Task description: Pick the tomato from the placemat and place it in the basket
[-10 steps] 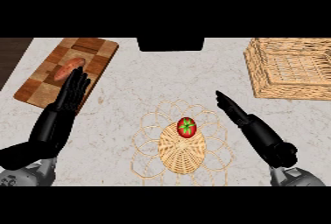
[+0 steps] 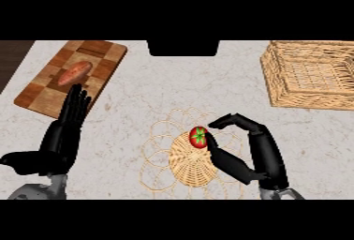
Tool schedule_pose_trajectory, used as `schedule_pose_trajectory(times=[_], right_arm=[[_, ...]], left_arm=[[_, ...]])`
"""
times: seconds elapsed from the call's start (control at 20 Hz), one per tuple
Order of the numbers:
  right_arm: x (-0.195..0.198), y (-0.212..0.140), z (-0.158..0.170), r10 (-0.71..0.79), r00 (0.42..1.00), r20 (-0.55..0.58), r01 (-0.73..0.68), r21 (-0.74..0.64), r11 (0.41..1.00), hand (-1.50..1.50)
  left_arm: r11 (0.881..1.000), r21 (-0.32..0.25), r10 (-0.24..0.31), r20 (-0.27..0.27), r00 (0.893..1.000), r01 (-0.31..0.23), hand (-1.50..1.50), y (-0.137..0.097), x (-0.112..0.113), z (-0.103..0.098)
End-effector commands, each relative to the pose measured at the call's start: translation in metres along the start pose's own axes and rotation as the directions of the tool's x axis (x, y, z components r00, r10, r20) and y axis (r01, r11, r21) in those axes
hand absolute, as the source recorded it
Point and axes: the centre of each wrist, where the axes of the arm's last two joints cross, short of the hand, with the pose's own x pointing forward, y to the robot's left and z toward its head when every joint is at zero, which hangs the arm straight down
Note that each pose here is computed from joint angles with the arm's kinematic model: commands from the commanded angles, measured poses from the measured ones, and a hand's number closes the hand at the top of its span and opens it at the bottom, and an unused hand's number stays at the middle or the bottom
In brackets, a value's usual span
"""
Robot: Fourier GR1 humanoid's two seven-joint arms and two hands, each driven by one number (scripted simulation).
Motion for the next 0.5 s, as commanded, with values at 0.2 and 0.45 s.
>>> schedule_pose_trajectory(times=[0.2, 0.45], right_arm=[[-0.013, 0.077, 0.004, 0.151, 0.981, -0.120, -0.183, -0.333, 0.925, -1.50], [-0.043, 0.056, -0.005, 0.318, 0.868, -0.382, -0.458, -0.365, 0.810, -1.50]], left_arm=[[0.999, 0.040, 0.027, -0.056, 0.998, -0.025, 0.00, -0.008, -0.009, 0.006], [0.998, 0.066, 0.012, -0.073, 0.997, -0.007, 0.00, 0.003, -0.005, 0.006]])
